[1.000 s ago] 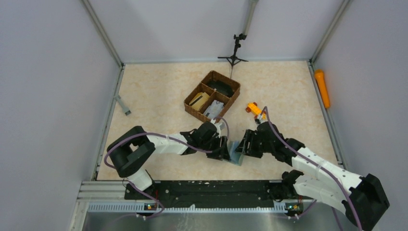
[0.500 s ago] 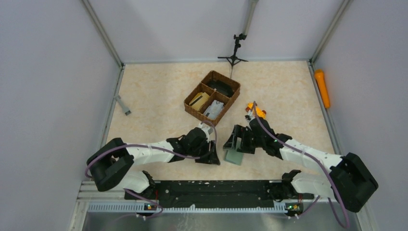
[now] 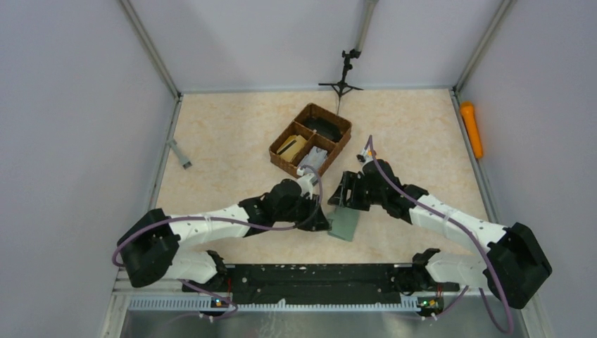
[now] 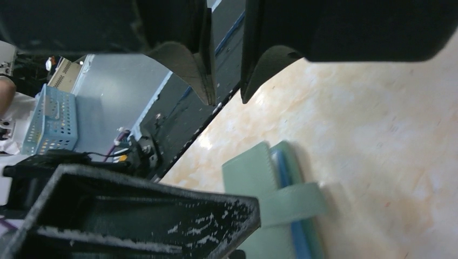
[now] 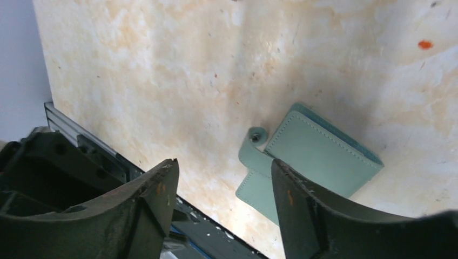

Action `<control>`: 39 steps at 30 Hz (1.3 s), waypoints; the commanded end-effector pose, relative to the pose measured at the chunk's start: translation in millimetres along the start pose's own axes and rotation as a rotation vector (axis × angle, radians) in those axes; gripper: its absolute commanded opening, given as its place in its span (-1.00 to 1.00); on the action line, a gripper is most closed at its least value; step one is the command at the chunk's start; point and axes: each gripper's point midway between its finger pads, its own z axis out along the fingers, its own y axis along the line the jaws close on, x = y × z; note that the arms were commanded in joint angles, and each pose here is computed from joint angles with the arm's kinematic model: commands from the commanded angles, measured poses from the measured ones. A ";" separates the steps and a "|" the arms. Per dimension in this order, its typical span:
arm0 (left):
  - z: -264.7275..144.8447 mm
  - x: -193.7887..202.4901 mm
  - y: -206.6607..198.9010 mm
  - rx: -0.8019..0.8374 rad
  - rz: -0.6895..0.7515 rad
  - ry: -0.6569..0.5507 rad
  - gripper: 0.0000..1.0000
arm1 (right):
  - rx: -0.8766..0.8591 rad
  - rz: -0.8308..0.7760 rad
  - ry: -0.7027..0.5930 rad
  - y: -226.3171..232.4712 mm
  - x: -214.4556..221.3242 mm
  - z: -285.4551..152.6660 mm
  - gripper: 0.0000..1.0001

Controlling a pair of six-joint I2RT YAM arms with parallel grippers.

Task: Take the credit cards out of the card holder
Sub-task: Close the card holder at the center of the board.

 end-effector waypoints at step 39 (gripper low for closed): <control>66.2 -30.2 33.3 -0.219 0.008 0.054 -0.85 | 0.101 -0.106 0.002 -34.9 21.3 -16.5 -1.00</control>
